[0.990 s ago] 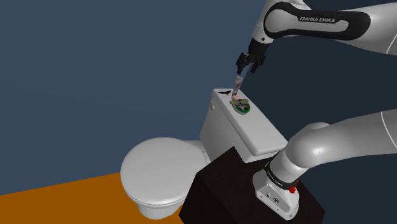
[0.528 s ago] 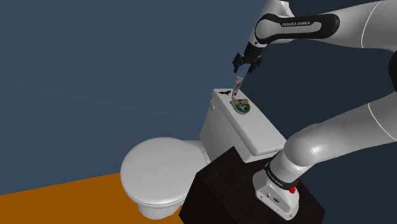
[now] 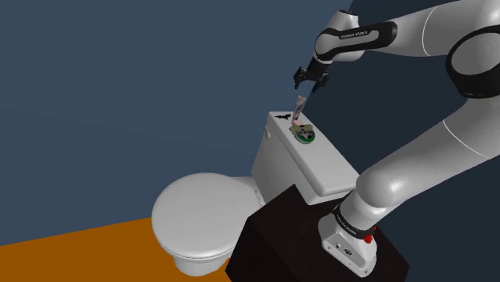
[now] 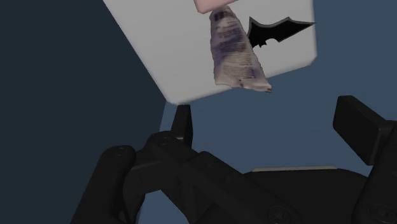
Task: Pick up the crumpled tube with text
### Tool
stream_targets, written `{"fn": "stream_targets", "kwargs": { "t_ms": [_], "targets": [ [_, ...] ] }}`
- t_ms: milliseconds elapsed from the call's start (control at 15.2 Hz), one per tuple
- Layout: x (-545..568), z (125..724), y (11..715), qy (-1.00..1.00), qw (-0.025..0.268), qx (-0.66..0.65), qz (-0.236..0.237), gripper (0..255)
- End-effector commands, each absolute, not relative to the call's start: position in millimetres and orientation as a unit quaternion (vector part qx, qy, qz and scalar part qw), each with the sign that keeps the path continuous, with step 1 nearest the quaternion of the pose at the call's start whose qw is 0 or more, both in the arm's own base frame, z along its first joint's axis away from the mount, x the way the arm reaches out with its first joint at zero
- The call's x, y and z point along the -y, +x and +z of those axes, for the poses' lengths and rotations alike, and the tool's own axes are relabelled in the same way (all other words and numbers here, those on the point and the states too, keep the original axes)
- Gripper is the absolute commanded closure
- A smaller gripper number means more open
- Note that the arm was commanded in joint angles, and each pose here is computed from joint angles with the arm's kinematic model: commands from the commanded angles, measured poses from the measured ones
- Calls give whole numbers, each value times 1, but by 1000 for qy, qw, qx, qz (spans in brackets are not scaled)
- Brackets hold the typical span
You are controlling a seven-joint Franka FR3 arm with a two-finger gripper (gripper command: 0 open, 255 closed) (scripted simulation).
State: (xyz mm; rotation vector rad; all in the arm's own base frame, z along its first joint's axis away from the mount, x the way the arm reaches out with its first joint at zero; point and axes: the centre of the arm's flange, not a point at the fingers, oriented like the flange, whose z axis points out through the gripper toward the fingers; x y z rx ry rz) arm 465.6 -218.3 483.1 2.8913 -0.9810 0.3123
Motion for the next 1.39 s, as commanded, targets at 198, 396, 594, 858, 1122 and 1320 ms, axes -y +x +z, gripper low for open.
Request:
{"fn": "stream_targets", "kwargs": {
  "t_ms": [198, 396, 594, 858, 1122, 1320],
  "targets": [
    [227, 459, 467, 938, 36, 328, 105, 0],
    [227, 440, 467, 938, 36, 328, 105, 0],
    [227, 440, 466, 938, 36, 328, 105, 255],
    [226, 440, 467, 938, 36, 328, 105, 255],
    [226, 439, 467, 938, 36, 328, 105, 255],
    [227, 450, 466, 938, 36, 328, 105, 255]
  ]
}}
